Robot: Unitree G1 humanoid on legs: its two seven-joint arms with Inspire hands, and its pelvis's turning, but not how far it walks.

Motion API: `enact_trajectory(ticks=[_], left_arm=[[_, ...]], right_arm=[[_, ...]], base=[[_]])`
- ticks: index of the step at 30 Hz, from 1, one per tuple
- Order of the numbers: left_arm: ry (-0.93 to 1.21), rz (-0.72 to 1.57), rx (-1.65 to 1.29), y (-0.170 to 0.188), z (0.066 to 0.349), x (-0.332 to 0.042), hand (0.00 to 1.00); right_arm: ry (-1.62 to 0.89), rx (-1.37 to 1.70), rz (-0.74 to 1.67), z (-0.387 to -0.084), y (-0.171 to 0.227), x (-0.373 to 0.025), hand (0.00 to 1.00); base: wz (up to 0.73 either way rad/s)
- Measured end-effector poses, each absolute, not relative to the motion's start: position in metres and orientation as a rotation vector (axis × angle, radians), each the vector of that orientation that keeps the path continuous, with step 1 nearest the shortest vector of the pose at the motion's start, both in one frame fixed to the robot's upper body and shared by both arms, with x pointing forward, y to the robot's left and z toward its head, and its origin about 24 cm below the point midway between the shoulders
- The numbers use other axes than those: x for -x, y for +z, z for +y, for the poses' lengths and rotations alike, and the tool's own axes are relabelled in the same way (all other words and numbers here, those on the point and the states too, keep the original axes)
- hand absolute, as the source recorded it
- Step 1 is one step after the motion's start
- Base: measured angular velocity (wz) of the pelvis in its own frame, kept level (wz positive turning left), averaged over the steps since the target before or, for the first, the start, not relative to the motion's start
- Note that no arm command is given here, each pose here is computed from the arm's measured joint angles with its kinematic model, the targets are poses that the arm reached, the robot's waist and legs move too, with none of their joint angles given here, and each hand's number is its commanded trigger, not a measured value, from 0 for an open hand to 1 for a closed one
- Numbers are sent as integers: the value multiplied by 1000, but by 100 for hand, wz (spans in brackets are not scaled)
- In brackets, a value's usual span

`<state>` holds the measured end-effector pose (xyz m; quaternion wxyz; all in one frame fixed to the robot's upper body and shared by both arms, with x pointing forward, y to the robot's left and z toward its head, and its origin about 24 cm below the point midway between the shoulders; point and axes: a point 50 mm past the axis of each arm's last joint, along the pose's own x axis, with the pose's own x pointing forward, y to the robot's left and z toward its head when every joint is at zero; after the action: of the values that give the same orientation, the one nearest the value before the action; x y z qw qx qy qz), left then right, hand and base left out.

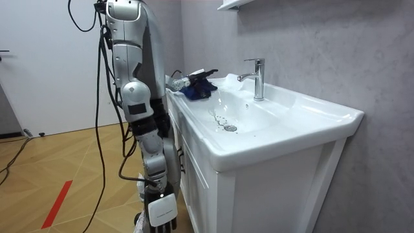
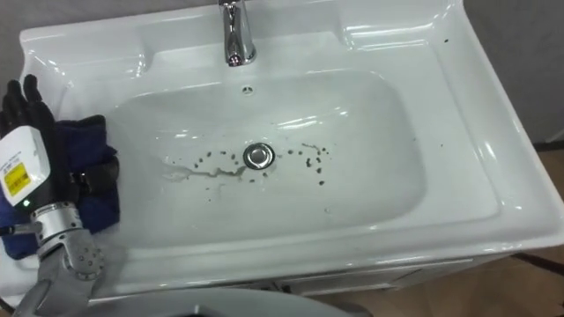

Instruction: Wipe basin

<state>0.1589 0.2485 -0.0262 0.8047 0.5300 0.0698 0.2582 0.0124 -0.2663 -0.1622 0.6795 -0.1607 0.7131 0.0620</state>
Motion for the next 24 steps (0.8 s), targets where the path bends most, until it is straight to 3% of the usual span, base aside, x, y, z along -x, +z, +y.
enact_trajectory(ticks=[24], left_arm=[[564,141,-1149,-21,247,-156,0]], right_arm=[[117,377,1625,-267,-161,-11,0]], base=[[3]])
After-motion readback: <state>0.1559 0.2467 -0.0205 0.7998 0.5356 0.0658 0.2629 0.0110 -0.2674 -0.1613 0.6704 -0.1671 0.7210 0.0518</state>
